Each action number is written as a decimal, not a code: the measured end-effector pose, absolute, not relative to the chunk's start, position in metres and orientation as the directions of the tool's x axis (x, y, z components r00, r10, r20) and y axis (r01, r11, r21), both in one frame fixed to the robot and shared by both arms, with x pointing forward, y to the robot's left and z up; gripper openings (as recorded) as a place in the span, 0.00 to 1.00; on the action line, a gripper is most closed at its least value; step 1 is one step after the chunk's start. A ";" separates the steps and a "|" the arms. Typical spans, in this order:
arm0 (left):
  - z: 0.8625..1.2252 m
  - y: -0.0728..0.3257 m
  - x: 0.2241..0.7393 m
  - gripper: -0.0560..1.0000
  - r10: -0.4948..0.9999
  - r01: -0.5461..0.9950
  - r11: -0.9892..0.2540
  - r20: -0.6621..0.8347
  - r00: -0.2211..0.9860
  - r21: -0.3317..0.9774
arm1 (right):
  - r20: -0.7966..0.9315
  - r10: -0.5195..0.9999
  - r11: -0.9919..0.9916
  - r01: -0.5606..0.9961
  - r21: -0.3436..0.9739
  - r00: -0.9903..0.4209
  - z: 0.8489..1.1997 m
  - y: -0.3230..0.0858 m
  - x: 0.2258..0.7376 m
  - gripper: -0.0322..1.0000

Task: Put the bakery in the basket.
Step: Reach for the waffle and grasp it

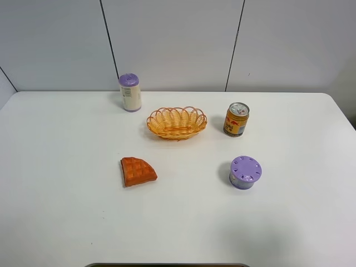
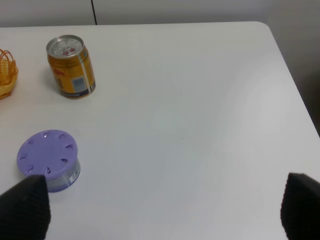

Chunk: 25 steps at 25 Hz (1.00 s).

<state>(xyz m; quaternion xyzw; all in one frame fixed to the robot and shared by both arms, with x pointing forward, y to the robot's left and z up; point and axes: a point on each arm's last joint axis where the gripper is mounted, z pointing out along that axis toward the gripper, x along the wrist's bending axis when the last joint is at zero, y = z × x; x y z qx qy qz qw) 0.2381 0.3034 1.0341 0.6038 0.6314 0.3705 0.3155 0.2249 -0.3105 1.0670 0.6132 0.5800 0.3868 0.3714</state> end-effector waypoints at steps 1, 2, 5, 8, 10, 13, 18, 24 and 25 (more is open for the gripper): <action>1.034 0.303 0.238 0.99 0.996 0.529 -0.004 0.049 -0.072 0.849 | 0.044 0.999 -0.051 0.424 0.904 0.028 1.067 -0.310 0.225 0.91; 1.034 0.303 0.238 0.99 0.996 0.529 -0.004 0.049 -0.072 0.849 | 0.044 0.999 -0.051 0.424 0.904 0.028 1.067 -0.310 0.225 0.91; 1.034 0.303 0.238 0.99 0.996 0.529 -0.003 0.048 -0.071 0.849 | 0.044 0.999 -0.051 0.424 0.904 0.028 1.067 -0.310 0.225 0.91; 1.034 0.303 0.238 0.99 0.996 0.529 -0.011 0.055 -0.067 0.848 | 0.044 0.999 -0.051 0.424 0.904 0.028 1.067 -0.310 0.225 0.91; 1.034 0.303 0.238 0.99 0.996 0.531 -0.034 0.074 -0.055 0.847 | 0.044 0.999 -0.051 0.424 0.904 0.028 1.067 -0.310 0.225 0.91; 1.035 0.304 0.241 0.99 0.995 0.551 -0.052 0.090 -0.042 0.833 | 0.044 0.999 -0.051 0.424 0.904 0.028 1.067 -0.310 0.225 0.91; 1.062 0.304 0.248 0.99 0.994 0.559 -0.074 0.109 -0.029 0.826 | 0.044 0.999 -0.051 0.424 0.904 0.028 1.067 -0.310 0.225 0.91; 1.109 0.302 0.263 0.99 0.980 0.527 -0.195 0.190 0.064 0.828 | 0.044 0.999 -0.051 0.424 0.904 0.028 1.067 -0.310 0.225 0.91; 1.116 0.300 0.267 0.99 0.976 0.512 -0.217 0.197 0.095 0.831 | 0.044 0.999 -0.051 0.424 0.904 0.028 1.067 -0.310 0.225 0.91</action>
